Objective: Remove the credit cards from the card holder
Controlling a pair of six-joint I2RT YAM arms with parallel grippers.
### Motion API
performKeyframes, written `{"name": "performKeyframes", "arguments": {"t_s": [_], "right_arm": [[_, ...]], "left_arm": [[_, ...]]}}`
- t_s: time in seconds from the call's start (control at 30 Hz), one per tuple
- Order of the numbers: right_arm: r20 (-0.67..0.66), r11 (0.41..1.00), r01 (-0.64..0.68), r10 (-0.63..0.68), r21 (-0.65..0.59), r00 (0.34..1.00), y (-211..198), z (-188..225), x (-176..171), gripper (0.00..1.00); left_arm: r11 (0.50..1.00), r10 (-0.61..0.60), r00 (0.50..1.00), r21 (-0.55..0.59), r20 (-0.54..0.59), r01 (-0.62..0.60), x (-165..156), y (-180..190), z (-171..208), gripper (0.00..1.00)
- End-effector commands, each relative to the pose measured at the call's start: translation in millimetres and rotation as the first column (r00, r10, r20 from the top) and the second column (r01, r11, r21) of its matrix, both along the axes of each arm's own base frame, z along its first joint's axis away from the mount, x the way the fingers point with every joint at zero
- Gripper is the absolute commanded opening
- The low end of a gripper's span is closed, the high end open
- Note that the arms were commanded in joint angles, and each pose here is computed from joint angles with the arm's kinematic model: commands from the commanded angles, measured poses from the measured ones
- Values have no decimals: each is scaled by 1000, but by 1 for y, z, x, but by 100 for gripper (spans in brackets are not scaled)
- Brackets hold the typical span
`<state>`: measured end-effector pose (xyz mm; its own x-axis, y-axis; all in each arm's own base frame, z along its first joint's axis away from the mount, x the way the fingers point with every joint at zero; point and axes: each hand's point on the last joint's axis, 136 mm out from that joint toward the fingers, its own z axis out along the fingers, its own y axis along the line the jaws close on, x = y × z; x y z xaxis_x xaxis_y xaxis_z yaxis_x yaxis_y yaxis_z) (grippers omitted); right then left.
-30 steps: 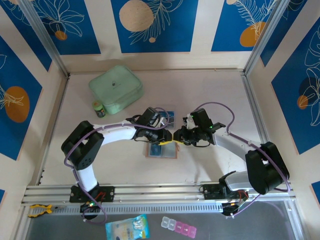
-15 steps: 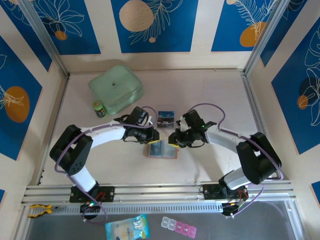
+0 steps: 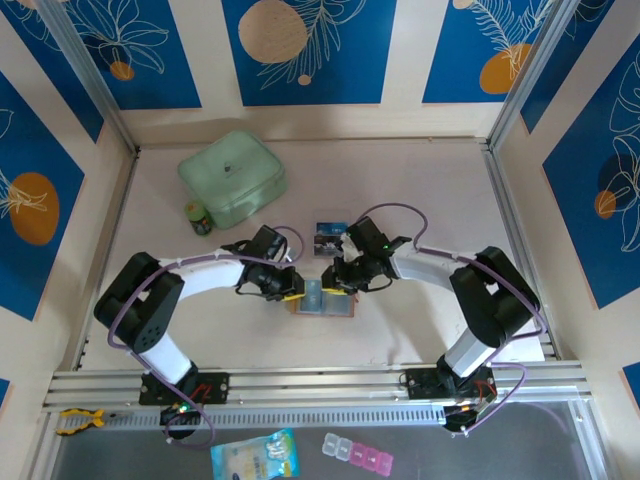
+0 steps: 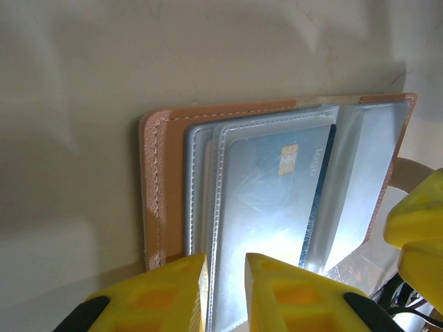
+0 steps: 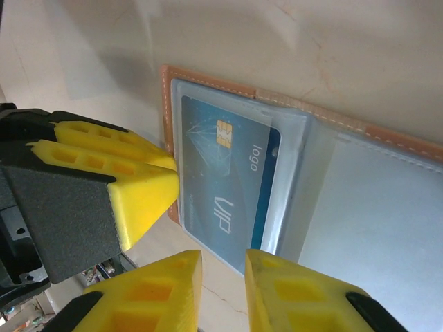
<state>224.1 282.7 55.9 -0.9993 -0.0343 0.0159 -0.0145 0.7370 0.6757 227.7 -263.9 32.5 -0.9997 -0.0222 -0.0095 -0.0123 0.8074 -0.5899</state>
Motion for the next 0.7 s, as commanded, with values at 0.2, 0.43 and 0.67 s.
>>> {"name": "performKeyframes", "arguments": {"t_s": [0.2, 0.43, 0.67], "right_arm": [[-32, 1000, -15, 15, -6, 999, 6, -2, -4, 24], [-40, 1000, -21, 21, 0, 999, 9, -4, -4, 24], [-50, 1000, -31, 31, 6, 998, 12, -9, -5, 22]], "left_arm": [[999, 10, 1000, -34, -8, -10, -5, 2, 3, 22], [999, 16, 1000, -47, -6, -16, -5, 0, 6, 19], [1000, 8, 1000, -26, 29, -7, 4, 0, 15, 14]]}}
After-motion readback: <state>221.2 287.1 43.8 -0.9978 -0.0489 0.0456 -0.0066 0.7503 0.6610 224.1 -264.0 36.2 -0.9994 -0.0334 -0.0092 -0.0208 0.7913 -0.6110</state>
